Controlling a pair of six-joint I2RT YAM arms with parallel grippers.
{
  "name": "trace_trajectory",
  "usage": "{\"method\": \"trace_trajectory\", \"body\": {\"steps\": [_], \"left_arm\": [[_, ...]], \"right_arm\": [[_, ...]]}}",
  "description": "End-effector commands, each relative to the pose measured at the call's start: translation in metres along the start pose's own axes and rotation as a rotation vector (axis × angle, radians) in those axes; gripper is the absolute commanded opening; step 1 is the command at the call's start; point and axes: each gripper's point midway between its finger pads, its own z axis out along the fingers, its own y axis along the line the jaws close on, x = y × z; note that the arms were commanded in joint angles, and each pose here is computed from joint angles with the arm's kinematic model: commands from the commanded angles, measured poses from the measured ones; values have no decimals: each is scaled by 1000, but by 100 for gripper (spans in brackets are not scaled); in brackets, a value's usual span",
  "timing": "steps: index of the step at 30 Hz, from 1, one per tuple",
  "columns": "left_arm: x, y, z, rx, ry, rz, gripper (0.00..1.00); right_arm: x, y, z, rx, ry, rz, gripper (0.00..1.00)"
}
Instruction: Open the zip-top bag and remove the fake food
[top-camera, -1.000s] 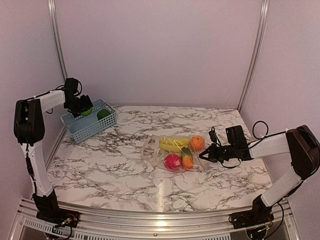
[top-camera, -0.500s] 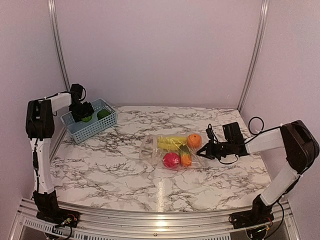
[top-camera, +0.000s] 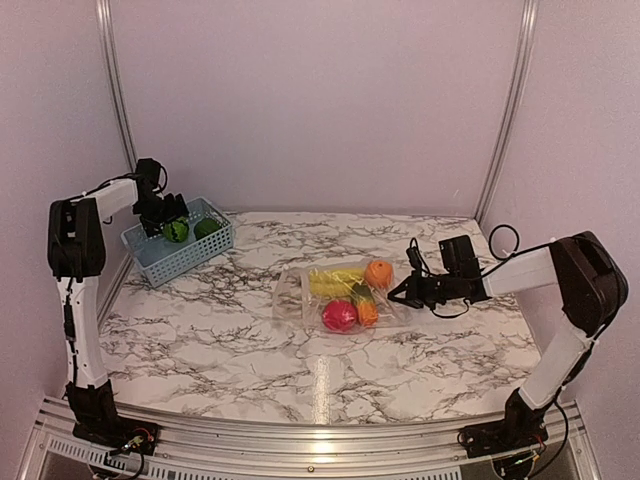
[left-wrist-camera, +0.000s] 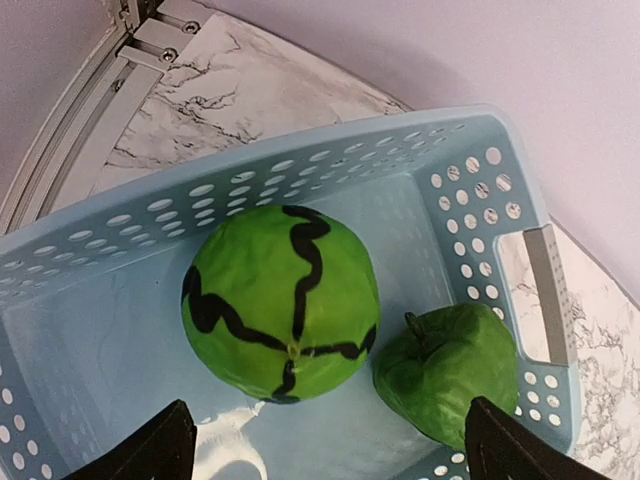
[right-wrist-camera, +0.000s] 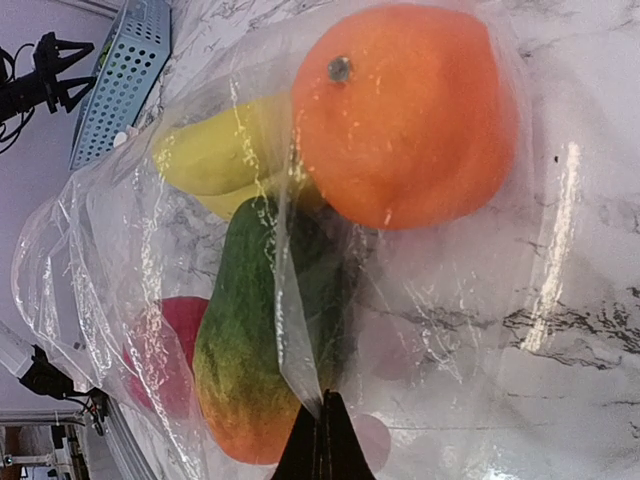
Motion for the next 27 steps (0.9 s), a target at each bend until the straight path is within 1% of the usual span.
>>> {"method": "trace_trajectory", "body": {"steps": [1, 5, 8, 9, 12, 17, 19, 22, 27], "left_arm": [[-18, -34, -65, 127, -77, 53, 95], [-13, -52, -96, 224, -82, 90, 89], [4, -68, -114, 322, -60, 109, 80], [16, -75, -118, 348, -45, 124, 77], [61, -93, -122, 409, 33, 172, 68], [143, -122, -132, 521, 164, 255, 58], [173, -129, -132, 540, 213, 248, 53], [219, -146, -134, 598, 287, 229, 49], [286, -180, -136, 684, 388, 249, 45]], "right_arm": [[-16, 8, -1, -27, -26, -36, 0], [-15, 8, 2, -41, -18, -40, 0], [-15, 9, 3, -45, -13, -50, 0], [-16, 10, 2, -46, -12, -53, 0], [-16, 10, 3, -49, -10, -54, 0], [-13, 10, 3, -54, -2, -54, 0], [-11, 10, 3, -55, 2, -55, 0], [-6, 10, 3, -58, 14, -54, 0], [-2, 9, 4, -55, 28, -58, 0]]}}
